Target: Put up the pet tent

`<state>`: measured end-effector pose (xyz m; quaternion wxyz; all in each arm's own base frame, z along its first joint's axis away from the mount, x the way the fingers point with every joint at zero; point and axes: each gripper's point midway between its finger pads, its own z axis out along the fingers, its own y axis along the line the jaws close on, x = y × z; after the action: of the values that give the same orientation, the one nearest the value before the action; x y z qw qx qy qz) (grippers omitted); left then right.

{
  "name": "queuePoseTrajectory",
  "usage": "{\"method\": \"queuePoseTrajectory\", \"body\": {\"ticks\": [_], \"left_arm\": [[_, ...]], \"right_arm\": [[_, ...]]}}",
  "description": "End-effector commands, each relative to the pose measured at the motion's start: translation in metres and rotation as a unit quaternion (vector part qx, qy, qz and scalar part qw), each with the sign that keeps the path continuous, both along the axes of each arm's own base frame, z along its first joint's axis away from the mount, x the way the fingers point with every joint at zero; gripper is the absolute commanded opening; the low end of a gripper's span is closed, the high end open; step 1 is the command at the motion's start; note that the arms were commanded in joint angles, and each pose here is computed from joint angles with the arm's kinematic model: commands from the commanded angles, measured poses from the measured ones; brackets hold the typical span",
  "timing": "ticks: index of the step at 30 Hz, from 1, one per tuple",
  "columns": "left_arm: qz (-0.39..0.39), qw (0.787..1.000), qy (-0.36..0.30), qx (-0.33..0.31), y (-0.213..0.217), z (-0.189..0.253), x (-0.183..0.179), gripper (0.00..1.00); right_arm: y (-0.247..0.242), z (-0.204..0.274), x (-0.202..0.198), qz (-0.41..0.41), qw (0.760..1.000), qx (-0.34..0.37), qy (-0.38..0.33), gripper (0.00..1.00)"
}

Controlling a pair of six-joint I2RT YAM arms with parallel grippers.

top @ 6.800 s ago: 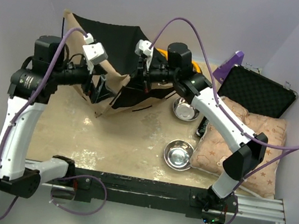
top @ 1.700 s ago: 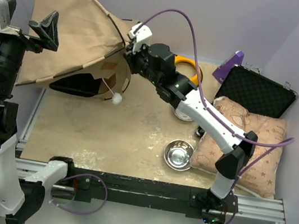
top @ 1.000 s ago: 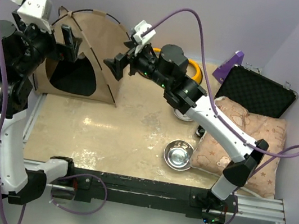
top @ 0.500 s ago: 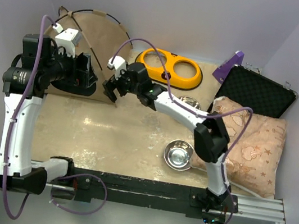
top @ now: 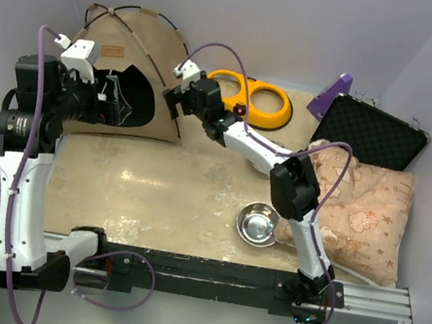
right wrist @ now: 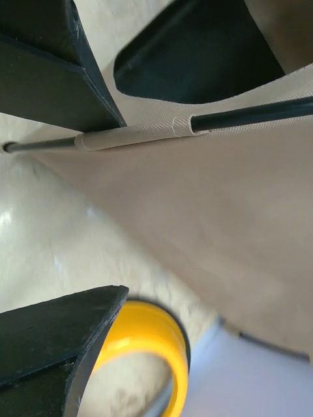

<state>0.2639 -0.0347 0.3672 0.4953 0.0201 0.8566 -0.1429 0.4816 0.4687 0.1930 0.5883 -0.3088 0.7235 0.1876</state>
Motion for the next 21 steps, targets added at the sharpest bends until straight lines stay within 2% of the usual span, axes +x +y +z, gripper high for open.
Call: {"method": "queuePoseTrajectory", "body": {"ticks": [1, 3, 6, 9, 12, 15, 18, 21], "left_arm": [[0.002, 1.000, -0.029, -0.009, 0.001, 0.004, 0.017, 1.00], [-0.018, 0.999, -0.042, -0.009, -0.003, 0.003, 0.023, 1.00], [-0.061, 0.998, -0.029, 0.013, -0.007, -0.015, 0.033, 1.00], [-0.099, 0.994, 0.016, 0.043, -0.005, -0.044, 0.039, 1.00], [-0.142, 0.988, 0.024, 0.058, -0.010, -0.059, 0.037, 1.00], [-0.151, 0.987, -0.007, 0.058, -0.015, -0.056, 0.038, 1.00], [-0.163, 0.986, -0.017, 0.043, -0.023, -0.056, 0.038, 1.00], [-0.167, 0.986, -0.015, 0.025, -0.028, -0.059, 0.039, 1.00]], "right_arm": [[-0.044, 0.115, 0.002, 0.024, 0.994, 0.063, -0.090, 0.97], [-0.051, 0.132, -0.035, 0.100, 0.988, 0.050, -0.109, 0.98], [-0.086, 0.161, -0.088, 0.161, 0.981, 0.025, -0.105, 0.98], [-0.140, 0.170, -0.119, 0.139, 0.988, -0.015, -0.072, 0.98], [-0.227, 0.164, -0.134, 0.060, 0.995, -0.063, -0.050, 0.99], [-0.320, 0.126, -0.149, -0.041, 0.987, -0.153, 0.002, 0.99], [-0.402, 0.070, -0.178, -0.152, 0.954, -0.251, 0.063, 0.98], [-0.461, 0.003, -0.205, -0.222, 0.912, -0.311, 0.148, 0.99]]}}
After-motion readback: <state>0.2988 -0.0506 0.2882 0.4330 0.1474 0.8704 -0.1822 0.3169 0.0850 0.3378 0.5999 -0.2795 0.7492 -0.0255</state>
